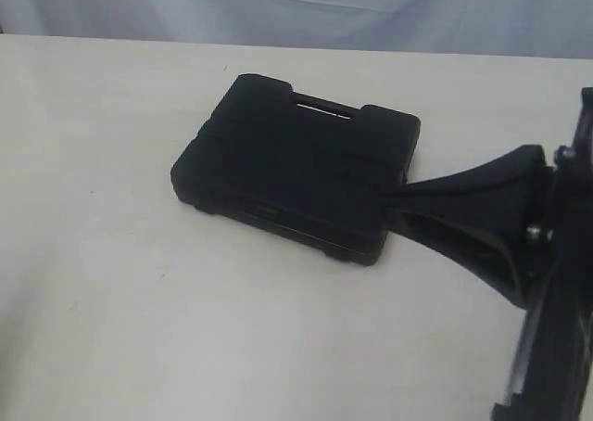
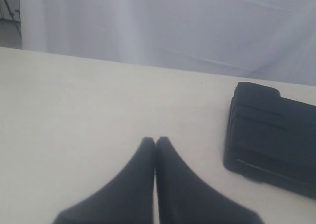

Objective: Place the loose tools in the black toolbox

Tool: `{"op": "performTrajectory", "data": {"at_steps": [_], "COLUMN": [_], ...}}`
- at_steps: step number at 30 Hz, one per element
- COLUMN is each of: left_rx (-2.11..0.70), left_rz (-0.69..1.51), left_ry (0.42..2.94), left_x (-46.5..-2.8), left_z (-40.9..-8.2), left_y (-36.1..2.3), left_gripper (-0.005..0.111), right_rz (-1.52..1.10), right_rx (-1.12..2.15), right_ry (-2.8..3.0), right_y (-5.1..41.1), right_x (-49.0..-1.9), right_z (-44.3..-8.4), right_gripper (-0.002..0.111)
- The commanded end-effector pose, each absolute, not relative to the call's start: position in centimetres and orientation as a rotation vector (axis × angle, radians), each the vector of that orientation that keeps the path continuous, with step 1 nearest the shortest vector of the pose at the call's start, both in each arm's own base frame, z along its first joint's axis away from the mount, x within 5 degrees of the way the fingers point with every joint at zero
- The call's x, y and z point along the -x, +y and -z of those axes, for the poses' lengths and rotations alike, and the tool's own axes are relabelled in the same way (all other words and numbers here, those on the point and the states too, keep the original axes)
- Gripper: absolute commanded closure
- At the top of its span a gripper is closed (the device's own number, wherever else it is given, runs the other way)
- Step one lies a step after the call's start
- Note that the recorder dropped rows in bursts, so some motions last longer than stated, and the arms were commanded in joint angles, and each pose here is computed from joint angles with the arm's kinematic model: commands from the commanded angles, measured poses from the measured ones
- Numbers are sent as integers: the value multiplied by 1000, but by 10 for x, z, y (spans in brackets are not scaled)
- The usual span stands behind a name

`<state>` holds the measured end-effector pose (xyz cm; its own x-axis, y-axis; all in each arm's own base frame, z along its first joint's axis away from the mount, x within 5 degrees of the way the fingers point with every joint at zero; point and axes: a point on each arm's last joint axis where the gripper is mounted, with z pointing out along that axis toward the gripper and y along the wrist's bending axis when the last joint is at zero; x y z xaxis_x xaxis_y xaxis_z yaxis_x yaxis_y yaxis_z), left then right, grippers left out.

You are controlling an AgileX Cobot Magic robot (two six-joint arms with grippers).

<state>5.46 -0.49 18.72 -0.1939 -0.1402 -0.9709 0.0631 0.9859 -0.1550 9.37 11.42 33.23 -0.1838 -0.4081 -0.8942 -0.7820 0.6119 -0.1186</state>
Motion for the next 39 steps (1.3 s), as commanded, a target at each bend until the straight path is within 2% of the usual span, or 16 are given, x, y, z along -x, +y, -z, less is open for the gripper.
{"op": "performTrajectory", "data": {"at_steps": [1,5,9,14,17,26,39], "left_rx": [51,50,50,50,50,50,50], "left_rz": [186,184,184,184,184,184,184], "left_ry": [1756,1756,1756,1756,1756,1756,1756], "left_x": [-55,-55,-55,-55,-55,-55,-55], "left_z": [-189,-189,-189,-189,-189,-189,-189], "left_y": [-5,-5,-5,-5,-5,-5,-5], "left_gripper": [107,107,107,107,107,107,107], "right_rz": [-502,-478,-349,-264,-183,-164,-169], "right_rx": [788,462,138,114,209,282,279], "right_ry": [1783,1782,1621,1562,1609,1826,1825], "right_y": [89,55,23,15,16,17,17], "right_x": [-86,-82,-69,-61,-60,-57,-57], "right_z": [-337,-314,-264,-210,-203,-183,-183], "right_gripper": [109,109,109,109,109,109,109]}}
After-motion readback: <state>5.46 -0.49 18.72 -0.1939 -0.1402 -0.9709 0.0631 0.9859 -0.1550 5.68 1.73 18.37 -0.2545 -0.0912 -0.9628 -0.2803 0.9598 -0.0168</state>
